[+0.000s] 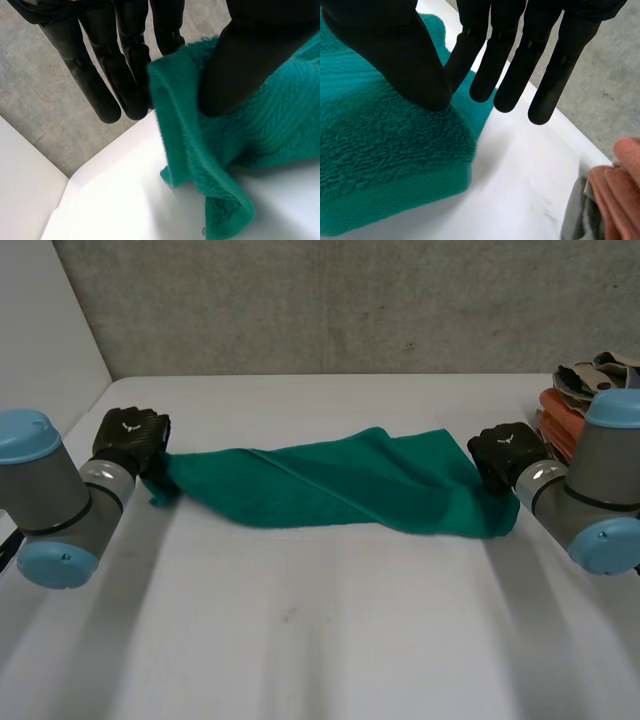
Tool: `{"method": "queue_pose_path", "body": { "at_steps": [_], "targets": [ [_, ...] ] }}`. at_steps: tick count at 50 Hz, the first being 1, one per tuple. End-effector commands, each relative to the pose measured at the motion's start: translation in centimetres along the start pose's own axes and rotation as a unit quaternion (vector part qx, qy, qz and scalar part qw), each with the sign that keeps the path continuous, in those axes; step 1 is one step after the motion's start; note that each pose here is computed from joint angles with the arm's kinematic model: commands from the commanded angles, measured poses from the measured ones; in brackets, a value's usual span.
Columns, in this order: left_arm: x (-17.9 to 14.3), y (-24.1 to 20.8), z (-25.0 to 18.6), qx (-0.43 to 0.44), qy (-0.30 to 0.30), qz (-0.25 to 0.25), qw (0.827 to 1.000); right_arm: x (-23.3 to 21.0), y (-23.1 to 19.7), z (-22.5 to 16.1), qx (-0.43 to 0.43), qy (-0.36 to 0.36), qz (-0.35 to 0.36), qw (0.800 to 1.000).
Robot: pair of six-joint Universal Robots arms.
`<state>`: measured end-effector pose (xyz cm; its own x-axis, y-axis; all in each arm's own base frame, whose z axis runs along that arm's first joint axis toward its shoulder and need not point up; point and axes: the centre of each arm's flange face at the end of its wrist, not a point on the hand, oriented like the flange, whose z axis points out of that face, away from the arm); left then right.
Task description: Fold the laundry.
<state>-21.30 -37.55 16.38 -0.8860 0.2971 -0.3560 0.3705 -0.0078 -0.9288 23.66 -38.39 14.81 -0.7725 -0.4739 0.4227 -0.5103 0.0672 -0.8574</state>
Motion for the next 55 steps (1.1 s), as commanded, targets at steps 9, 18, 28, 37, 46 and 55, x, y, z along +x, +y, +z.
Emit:
{"method": "queue_pose_path", "body": {
  "at_steps": [9,18,28,37,46,55],
  "targets": [
    [0.7,0.1,-1.0,-0.013,0.039,0.057,0.998,1.9,-2.6,0.2,0.052,0.077,0.094,0.991],
    [-0.5,-2.4,-2.1,-0.010,0.017,0.043,0.999,0.1,-8.0,-5.1,0.046,0.038,0.131,0.990],
    [-1.2,-3.9,-2.7,0.008,0.018,-0.013,1.000,-5.8,-3.8,-6.1,-0.083,-0.049,0.134,0.986],
    [-1.6,-4.3,-2.9,0.006,0.029,-0.059,0.998,-7.6,-0.5,-2.7,-0.059,-0.022,0.119,0.991],
    [-1.5,-4.2,-2.9,0.003,0.032,-0.063,0.998,-7.3,0.4,-0.6,-0.032,0.011,0.084,0.996],
    [-1.7,-4.5,-2.5,0.009,0.027,-0.064,0.998,-5.9,-6.1,-3.6,0.072,-0.014,0.089,0.993]
  ]
}}
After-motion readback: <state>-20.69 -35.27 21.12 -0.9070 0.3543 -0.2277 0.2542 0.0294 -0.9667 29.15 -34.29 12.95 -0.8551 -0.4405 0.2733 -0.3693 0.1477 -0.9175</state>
